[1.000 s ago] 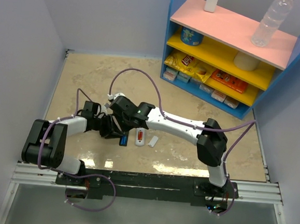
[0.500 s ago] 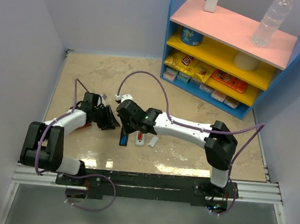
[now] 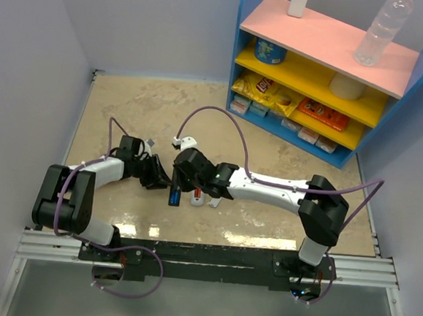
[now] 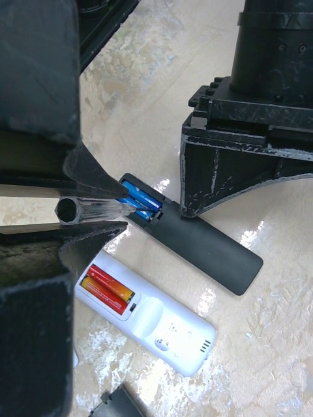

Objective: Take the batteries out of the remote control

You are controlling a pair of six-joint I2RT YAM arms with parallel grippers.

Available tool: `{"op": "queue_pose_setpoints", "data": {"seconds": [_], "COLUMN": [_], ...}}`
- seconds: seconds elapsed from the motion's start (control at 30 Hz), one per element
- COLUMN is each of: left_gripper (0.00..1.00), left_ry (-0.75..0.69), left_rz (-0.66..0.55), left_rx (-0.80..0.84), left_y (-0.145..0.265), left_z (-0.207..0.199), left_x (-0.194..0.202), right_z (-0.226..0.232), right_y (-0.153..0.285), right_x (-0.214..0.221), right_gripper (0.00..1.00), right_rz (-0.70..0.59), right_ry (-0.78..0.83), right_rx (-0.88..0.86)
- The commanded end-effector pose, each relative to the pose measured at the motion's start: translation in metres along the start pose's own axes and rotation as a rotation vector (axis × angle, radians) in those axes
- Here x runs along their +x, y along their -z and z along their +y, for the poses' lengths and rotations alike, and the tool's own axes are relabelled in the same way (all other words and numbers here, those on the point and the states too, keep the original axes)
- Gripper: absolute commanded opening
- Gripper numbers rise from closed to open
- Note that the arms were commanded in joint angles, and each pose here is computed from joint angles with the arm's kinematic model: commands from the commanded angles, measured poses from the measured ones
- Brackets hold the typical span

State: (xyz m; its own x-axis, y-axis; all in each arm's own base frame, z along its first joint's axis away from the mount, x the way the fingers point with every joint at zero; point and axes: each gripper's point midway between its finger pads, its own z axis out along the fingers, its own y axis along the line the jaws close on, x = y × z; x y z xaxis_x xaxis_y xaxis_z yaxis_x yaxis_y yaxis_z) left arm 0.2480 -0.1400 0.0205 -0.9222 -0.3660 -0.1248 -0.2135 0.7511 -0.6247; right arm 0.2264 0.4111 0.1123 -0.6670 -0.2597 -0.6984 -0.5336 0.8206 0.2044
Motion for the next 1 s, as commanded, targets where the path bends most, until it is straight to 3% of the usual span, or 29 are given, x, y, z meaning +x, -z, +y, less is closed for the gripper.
{"op": "queue_pose_setpoints", "data": {"seconds": [0.0,0.6,0.97], "left_gripper": [0.36,0.31,0.25], "left_ry": [0.013,0.039,0.05], "left_rz": [0.017,0.03,0.036], "left_rx": [0.029,-0.005,-0.021], "left_y": [-0.008,-0.014,-0.016], "left_z": [0.003,0.014,0.018], "left_x": [0.007,0.012,0.013], "right_z": [-0.048,-0.08,-0.082], "right_y": [-0.012,0.0,-0.006], "right_x": [0.058,0.048,0.055], "right_gripper": [0.0,0.0,0.0], "right_rz": [0.137,0.026,0.027], "right_ry": [0.028,-0.103,-0.144], "right_rx": [0.138,0.003,-0.107]}}
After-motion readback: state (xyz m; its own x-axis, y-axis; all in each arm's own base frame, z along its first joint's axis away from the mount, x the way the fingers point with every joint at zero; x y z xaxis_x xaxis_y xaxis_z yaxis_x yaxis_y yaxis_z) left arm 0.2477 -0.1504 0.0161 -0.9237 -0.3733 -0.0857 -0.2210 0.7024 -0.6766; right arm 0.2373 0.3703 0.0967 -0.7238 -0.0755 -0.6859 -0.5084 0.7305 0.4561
